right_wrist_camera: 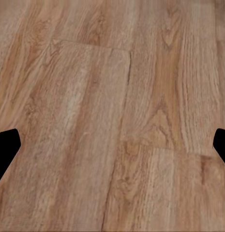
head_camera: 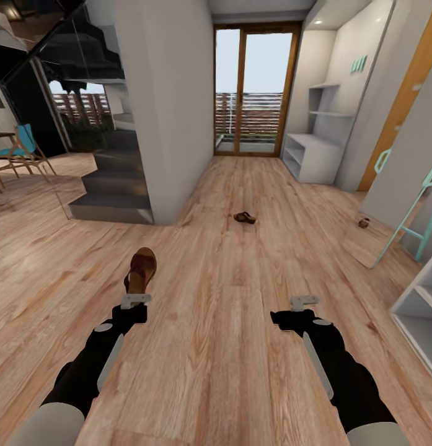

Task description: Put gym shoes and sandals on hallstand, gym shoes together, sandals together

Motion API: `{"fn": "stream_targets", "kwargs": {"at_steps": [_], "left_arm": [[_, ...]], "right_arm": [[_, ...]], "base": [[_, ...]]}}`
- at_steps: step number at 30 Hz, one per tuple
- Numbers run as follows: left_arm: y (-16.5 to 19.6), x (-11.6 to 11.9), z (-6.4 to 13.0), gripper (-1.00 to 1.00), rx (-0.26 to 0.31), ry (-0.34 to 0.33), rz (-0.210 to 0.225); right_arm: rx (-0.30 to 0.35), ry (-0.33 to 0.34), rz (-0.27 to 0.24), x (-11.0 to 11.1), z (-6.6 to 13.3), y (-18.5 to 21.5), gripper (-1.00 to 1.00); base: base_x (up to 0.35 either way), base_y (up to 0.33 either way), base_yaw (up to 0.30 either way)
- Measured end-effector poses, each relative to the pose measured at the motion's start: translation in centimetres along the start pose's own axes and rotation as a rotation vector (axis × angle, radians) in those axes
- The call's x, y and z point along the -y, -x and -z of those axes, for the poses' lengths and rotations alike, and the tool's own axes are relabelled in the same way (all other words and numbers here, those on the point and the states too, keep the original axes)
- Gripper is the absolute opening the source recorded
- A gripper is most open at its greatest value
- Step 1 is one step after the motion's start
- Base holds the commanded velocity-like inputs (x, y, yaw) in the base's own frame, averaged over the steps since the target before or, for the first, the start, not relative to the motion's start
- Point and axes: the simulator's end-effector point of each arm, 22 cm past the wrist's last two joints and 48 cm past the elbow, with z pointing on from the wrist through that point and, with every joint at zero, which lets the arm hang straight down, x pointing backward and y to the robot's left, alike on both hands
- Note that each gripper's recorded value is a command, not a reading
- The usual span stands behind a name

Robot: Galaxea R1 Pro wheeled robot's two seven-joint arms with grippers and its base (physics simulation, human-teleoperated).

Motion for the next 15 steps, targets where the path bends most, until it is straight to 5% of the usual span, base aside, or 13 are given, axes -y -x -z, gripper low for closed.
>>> {"fn": "stream_targets", "kwargs": {"at_steps": [15], "left_arm": [[1.2, 0.0, 0.6, -1.00, 0.021, 0.000, 0.000]], "right_arm": [[0.025, -0.006, 0.000, 0.6, 0.7, 1.0, 1.00]], "base": [[0.283, -0.221, 0.174]]}}
